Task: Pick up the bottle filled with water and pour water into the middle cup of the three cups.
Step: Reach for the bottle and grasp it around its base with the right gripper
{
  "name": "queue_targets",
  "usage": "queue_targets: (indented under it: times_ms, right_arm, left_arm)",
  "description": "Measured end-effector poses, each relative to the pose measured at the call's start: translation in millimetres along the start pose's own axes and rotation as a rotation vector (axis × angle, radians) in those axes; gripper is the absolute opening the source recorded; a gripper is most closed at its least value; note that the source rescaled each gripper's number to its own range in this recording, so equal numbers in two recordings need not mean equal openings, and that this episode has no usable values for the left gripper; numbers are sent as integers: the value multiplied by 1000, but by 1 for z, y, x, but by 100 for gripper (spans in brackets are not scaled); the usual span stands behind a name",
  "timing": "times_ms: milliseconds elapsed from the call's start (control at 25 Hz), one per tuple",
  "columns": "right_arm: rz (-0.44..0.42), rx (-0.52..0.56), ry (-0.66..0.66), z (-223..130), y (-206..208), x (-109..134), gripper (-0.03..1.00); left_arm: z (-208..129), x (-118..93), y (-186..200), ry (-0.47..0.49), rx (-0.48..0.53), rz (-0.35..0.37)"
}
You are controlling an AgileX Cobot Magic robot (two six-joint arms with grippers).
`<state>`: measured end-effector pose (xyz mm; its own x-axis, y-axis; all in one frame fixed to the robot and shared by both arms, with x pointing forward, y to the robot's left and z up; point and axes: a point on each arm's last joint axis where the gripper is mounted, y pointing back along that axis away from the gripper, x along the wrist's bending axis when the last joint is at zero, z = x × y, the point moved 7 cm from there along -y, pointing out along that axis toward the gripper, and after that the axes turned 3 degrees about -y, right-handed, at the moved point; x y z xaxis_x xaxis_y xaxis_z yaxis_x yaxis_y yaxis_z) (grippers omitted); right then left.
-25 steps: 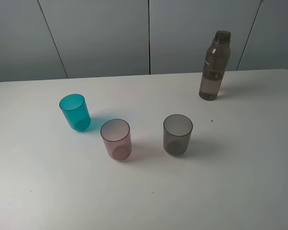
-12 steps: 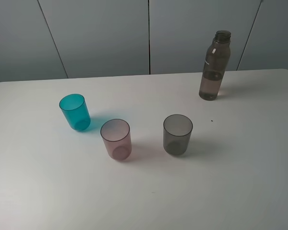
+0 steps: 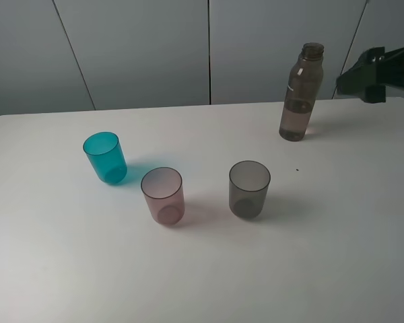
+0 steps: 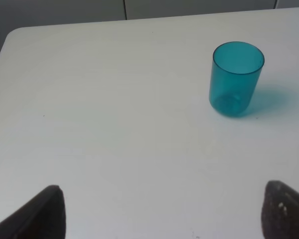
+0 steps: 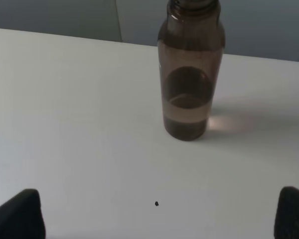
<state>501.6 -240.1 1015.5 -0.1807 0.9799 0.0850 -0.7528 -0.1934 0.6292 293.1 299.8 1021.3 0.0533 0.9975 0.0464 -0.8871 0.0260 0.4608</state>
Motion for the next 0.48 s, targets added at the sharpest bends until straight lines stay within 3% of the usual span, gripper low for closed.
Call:
queue_targets:
  times_ms: [320,480]
  right_arm:
    - [-20,74,-14,-14,-53,-6,100]
    - [-37,48,-24,-27,-75,-11,100]
  left_arm:
    - [0,0,0,0,0,0]
    - [0,0,0,0,0,0]
